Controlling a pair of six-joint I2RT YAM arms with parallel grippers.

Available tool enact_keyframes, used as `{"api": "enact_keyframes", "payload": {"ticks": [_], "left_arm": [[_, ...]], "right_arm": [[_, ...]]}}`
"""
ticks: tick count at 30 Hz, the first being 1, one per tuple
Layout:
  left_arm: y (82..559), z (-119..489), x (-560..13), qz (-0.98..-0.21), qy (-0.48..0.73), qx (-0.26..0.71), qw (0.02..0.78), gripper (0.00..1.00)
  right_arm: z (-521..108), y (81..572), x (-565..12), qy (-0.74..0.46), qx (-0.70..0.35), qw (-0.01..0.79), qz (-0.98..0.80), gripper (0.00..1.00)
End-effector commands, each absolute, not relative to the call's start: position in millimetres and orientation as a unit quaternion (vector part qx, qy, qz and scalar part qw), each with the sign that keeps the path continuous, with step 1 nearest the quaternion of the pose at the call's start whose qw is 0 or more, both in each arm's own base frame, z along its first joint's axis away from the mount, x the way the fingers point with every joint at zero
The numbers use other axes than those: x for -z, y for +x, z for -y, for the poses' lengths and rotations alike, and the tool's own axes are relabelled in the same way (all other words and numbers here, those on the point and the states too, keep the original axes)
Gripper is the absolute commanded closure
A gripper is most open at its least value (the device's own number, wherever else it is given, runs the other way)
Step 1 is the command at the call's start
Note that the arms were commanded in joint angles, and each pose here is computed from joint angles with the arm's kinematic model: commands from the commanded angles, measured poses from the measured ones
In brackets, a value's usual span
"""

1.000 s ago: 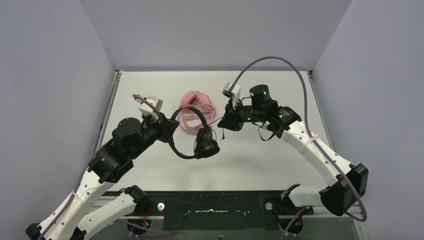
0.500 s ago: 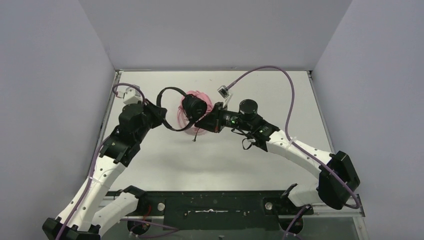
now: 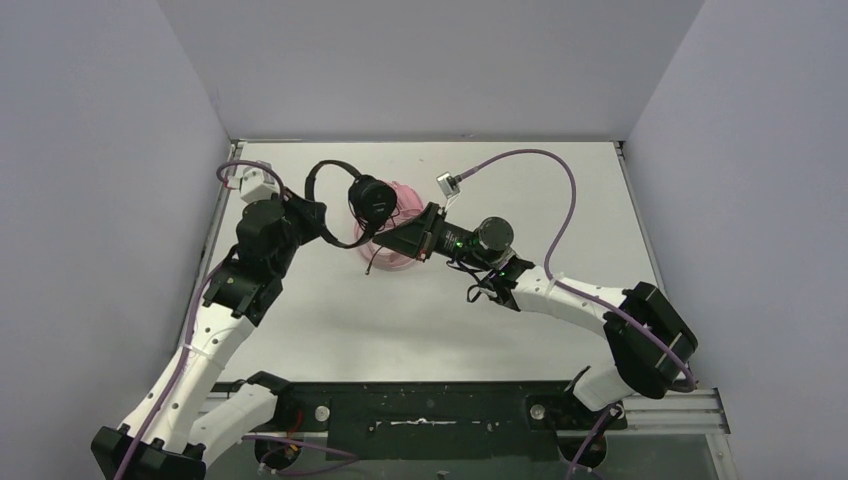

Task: Wrap the headphones
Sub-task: Place the headphones at the center of the board.

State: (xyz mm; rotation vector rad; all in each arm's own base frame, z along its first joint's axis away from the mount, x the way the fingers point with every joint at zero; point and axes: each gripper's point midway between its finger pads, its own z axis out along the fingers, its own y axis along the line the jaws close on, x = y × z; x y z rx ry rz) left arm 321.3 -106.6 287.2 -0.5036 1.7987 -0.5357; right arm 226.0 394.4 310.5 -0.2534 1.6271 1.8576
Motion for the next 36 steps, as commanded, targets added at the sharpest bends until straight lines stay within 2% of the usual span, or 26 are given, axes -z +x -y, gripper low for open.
{"api": "enact_keyframes", "payload": {"ticks": [1, 7, 14, 20, 22, 29, 32, 36], "left_arm": [[333, 87, -330, -0.707, -0.232, 0.214, 0.633, 1.00], [332, 82, -331, -0.707, -0.224, 0.199, 0.640, 1.00], [337, 78, -319, -0.710, -0.240, 0.181, 0.637, 1.00], [343, 85, -306, -0.727, -0.228, 0.163, 0.626, 1.00], [343, 85, -298, -0.735, -0.221, 0.147, 0.623, 1.00], [336, 95, -269, -0.756, -0.205, 0.129, 0.608, 1.00], [329, 102, -256, -0.768, -0.194, 0.121, 0.598, 1.00], [319, 110, -239, -0.782, -0.187, 0.125, 0.580, 1.00]], "right_arm": [[-394, 206, -352, -0.122, -0.755, 0.325, -0.556, 0.94], [-388, 200, -342, -0.120, -0.751, 0.319, -0.566, 0.89], [-390, 210, -355, -0.088, -0.752, 0.337, -0.560, 0.89], [-405, 215, -359, -0.062, -0.771, 0.317, -0.550, 0.96], [-409, 211, -361, -0.068, -0.772, 0.316, -0.547, 0.95], [-412, 229, -317, -0.025, -0.678, 0.350, -0.646, 0.85], [-410, 238, -306, 0.010, -0.657, 0.350, -0.668, 0.91], [-408, 245, -285, 0.043, -0.618, 0.349, -0.703, 0.94]]}}
